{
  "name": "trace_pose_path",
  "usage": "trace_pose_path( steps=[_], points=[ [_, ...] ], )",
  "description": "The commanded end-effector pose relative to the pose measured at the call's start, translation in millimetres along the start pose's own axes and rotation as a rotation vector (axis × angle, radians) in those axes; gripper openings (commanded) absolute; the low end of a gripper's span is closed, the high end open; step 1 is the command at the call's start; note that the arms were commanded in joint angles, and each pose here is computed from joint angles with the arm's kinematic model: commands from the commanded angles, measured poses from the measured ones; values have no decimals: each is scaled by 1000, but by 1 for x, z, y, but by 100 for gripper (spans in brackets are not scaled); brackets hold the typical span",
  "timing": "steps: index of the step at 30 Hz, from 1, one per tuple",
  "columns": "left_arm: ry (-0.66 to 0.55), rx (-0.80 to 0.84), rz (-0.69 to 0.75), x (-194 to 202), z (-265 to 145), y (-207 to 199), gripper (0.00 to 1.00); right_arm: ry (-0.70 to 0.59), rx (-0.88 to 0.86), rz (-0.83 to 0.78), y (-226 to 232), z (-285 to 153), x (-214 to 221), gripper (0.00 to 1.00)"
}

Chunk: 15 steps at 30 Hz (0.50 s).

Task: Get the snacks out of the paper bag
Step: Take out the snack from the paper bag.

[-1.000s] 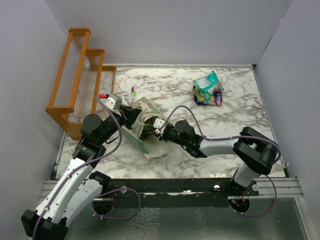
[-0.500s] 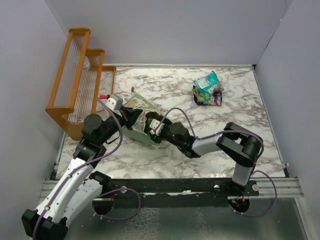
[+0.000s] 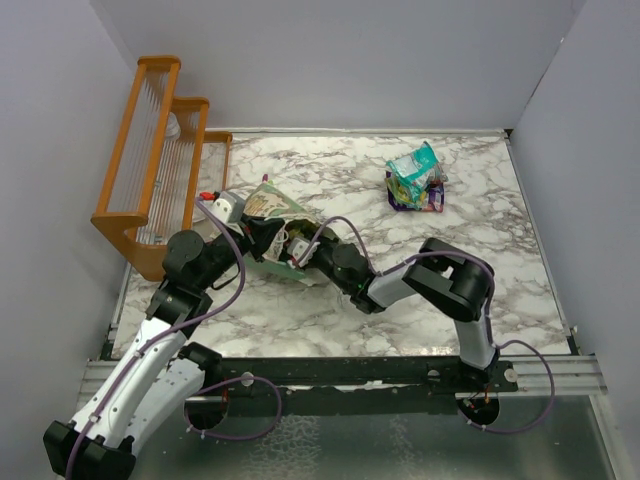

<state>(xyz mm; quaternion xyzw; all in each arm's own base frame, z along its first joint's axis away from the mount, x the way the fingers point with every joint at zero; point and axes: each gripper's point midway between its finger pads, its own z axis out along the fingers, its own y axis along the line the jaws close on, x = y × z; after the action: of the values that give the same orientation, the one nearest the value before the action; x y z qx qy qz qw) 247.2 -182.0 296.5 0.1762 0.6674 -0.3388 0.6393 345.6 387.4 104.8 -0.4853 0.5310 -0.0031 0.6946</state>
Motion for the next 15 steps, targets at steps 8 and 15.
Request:
trace_pose_path(
  steps=[8, 15],
  points=[
    [-45, -12, 24, -12, 0, 2, 0, -61, -118, 182, -16, -35, -47, 1],
    [-25, -42, 19, -8, 2, 9, 0, -126, -321, 314, 2, -75, -75, 1]
  ],
)
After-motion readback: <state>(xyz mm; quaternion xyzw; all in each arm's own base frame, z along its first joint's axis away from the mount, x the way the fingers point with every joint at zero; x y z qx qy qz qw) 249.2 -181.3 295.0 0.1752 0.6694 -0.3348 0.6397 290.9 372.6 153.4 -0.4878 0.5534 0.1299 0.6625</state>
